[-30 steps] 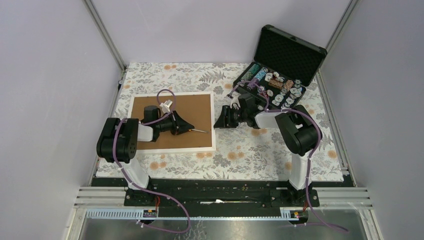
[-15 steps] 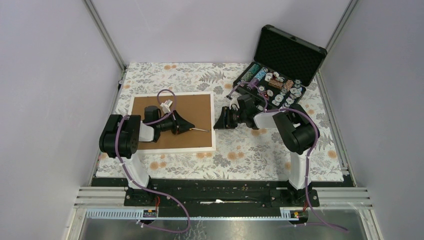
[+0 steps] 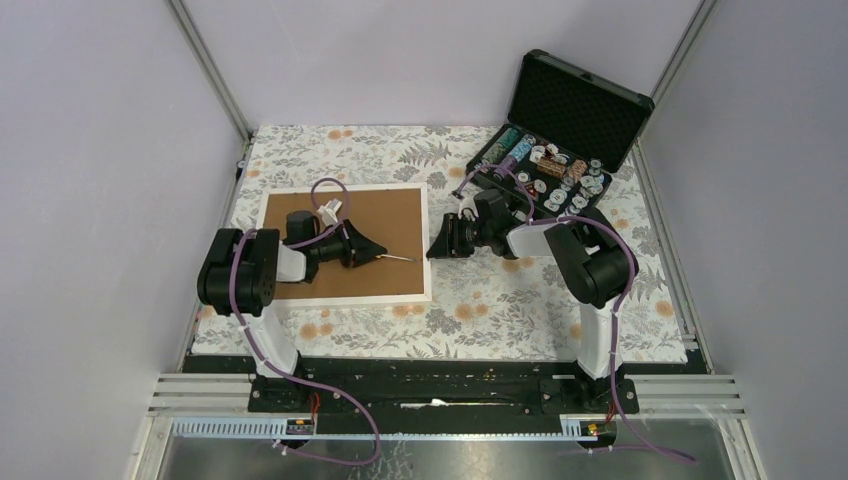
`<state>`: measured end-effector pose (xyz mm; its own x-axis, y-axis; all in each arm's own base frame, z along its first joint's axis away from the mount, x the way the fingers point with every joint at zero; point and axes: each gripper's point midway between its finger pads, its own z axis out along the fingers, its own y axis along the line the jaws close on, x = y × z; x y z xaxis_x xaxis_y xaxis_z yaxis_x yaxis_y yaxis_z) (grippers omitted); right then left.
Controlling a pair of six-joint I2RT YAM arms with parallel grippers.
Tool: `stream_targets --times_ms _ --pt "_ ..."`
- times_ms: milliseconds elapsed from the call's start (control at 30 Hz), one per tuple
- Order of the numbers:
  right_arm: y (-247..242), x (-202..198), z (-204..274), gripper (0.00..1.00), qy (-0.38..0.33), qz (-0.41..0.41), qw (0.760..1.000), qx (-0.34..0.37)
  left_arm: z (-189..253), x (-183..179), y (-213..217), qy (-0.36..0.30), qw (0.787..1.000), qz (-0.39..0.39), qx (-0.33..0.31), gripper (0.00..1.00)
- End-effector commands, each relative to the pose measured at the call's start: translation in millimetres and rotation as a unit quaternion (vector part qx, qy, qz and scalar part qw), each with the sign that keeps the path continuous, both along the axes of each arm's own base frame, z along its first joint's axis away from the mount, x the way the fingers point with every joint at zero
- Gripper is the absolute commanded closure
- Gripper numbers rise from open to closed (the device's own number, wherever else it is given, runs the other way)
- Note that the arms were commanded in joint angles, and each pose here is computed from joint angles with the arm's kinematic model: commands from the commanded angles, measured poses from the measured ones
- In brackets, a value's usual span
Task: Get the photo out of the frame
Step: Release the photo frame item from the photo frame.
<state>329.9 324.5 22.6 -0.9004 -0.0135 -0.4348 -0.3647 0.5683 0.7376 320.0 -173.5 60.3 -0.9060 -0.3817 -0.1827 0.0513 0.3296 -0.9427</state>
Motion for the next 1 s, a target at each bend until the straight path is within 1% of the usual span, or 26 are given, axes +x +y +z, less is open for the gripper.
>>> stream_targets --times_ms 0,267,433,767,967 --pt "7 -2 -3 0.55 -0.002 0.011 1.000 -0.003 -9 3 -7 -0.014 1.000 -0.015 0.020 1.00" --pt "9 -8 -9 0.63 0.007 0.017 1.000 -0.009 -17 4 -12 -0.002 0.999 -0.018 0.027 1.00" --pt "12 -13 -14 0.67 0.013 0.021 1.000 -0.013 -19 4 -15 0.004 1.000 -0.015 0.015 1.00" --pt "19 -26 -33 0.87 0.035 0.032 0.998 -0.033 -26 1 -27 0.017 1.000 -0.018 -0.006 1.00" --pt "22 -35 -43 0.91 0.047 0.039 0.997 -0.047 -31 3 -30 0.021 1.000 -0.018 -0.007 1.00"
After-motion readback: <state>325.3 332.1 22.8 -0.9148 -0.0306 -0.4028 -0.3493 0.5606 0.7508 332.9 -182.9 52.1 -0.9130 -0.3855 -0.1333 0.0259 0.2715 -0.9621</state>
